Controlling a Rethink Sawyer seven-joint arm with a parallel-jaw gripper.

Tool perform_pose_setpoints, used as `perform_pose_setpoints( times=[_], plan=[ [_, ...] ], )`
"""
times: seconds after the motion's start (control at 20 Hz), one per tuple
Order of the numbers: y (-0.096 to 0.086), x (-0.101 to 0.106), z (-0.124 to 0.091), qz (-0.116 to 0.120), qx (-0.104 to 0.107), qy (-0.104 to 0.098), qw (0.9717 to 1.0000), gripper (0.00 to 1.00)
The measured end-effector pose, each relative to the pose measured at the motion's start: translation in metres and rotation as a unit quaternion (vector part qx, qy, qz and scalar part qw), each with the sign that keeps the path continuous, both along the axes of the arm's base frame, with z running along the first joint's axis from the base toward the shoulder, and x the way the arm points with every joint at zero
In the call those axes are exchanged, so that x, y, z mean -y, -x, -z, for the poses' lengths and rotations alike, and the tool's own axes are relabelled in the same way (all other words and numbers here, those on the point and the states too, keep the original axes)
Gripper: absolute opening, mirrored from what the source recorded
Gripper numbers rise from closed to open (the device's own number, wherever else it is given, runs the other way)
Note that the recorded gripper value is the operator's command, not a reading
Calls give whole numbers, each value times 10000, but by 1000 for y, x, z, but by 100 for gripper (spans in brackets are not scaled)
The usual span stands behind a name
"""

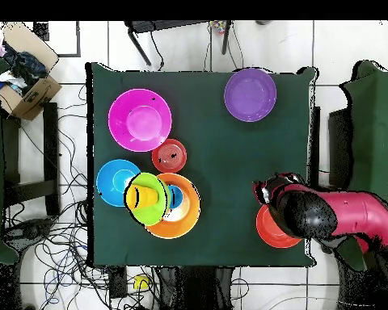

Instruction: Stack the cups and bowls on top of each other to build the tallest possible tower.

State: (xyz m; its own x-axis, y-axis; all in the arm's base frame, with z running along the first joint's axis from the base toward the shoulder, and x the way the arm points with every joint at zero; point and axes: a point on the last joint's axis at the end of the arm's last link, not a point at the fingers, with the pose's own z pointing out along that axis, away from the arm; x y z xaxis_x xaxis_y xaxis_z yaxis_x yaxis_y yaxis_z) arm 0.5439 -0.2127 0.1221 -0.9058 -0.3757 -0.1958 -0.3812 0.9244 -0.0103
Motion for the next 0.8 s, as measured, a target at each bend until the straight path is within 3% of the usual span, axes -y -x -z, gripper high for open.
perform_pose_setpoints(
  times=[0.45, 0.8],
  plan=[
    [29, -9, 5, -75, -262, 28, 9996, 100],
    [38, -15, 24, -242, -329, -43, 9992, 100]
  ],
)
